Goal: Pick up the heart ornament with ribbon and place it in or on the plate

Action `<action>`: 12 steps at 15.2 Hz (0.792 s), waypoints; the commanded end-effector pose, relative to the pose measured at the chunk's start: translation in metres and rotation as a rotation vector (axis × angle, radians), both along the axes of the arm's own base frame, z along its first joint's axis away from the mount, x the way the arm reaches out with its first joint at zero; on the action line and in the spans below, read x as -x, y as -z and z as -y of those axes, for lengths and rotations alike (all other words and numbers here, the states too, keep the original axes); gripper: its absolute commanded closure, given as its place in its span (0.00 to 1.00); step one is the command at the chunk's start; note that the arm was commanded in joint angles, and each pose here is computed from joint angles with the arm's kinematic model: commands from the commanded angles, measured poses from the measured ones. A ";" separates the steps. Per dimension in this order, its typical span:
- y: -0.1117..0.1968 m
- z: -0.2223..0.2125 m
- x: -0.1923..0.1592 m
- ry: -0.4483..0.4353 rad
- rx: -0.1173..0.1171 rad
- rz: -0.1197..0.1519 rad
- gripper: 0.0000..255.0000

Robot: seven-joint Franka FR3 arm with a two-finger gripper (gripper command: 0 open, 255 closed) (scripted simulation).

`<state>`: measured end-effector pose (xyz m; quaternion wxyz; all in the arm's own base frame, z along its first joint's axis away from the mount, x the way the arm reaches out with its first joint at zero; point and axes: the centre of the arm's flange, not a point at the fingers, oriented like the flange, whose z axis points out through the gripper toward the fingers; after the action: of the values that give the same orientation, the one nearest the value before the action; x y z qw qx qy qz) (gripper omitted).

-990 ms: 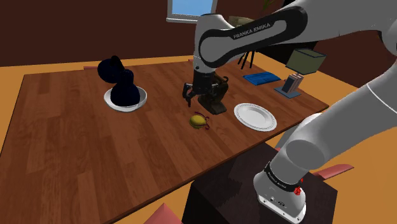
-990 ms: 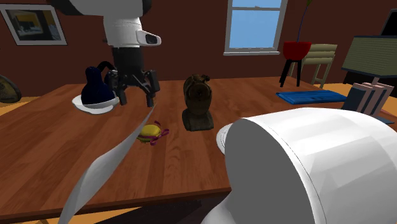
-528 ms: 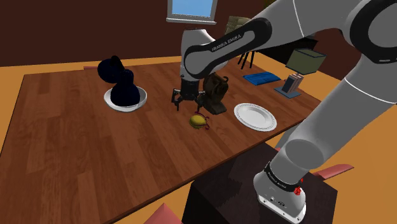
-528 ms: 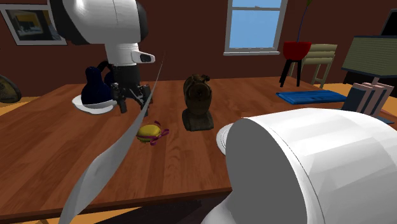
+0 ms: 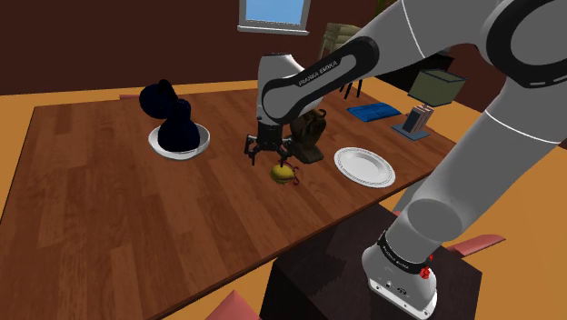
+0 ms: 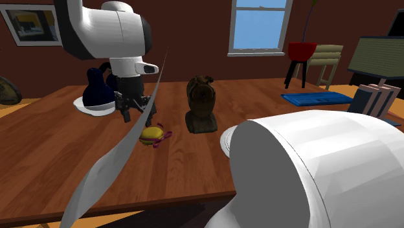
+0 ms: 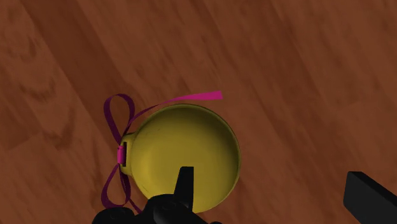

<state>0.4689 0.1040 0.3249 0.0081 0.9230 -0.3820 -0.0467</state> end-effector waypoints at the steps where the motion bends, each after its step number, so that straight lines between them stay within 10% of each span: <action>1: 0.001 0.000 0.000 0.000 0.000 0.000 0.00; 5: 0.001 0.000 0.000 0.000 0.000 0.000 0.00; 6: 0.001 0.000 0.000 0.000 0.000 0.000 1.00; 12: 0.001 0.000 0.000 0.000 0.000 0.000 1.00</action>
<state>0.4691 0.1040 0.3243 0.0080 0.9230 -0.3820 -0.0466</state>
